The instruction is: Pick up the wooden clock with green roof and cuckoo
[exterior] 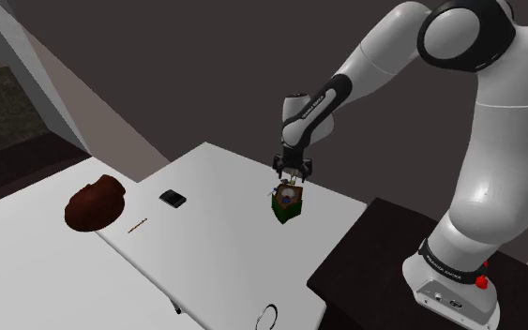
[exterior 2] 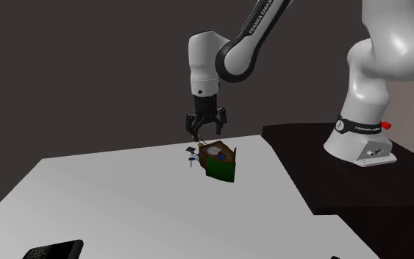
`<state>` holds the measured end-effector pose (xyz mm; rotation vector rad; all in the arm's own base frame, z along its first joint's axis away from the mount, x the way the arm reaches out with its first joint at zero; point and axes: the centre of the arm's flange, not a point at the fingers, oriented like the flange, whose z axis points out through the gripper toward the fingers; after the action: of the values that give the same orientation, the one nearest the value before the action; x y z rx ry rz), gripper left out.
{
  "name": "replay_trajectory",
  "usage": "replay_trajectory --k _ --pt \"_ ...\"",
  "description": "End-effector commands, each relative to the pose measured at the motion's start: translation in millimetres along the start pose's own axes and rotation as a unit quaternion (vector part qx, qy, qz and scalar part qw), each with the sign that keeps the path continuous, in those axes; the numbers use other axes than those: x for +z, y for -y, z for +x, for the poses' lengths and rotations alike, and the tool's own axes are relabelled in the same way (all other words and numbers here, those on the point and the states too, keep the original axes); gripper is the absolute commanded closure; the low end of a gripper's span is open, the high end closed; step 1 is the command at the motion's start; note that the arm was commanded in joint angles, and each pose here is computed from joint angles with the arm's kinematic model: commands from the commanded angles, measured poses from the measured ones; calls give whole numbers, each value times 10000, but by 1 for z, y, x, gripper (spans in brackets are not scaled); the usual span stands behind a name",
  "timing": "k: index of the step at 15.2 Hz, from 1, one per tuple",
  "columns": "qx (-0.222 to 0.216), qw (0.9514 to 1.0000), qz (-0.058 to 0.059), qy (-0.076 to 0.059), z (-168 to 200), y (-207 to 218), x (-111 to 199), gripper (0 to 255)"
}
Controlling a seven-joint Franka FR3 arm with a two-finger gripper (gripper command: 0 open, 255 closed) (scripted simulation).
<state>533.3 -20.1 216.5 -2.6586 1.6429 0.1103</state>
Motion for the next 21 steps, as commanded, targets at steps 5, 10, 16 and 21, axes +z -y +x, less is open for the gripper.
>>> replay_trajectory --k 5,10,16,21 --pt "89 10000 -8 -8 6 2 32 0" --pt "89 10000 -8 -7 8 2 45 255" --pt "89 10000 -8 -7 8 2 45 255" --pt "89 10000 -8 -8 6 2 35 255"
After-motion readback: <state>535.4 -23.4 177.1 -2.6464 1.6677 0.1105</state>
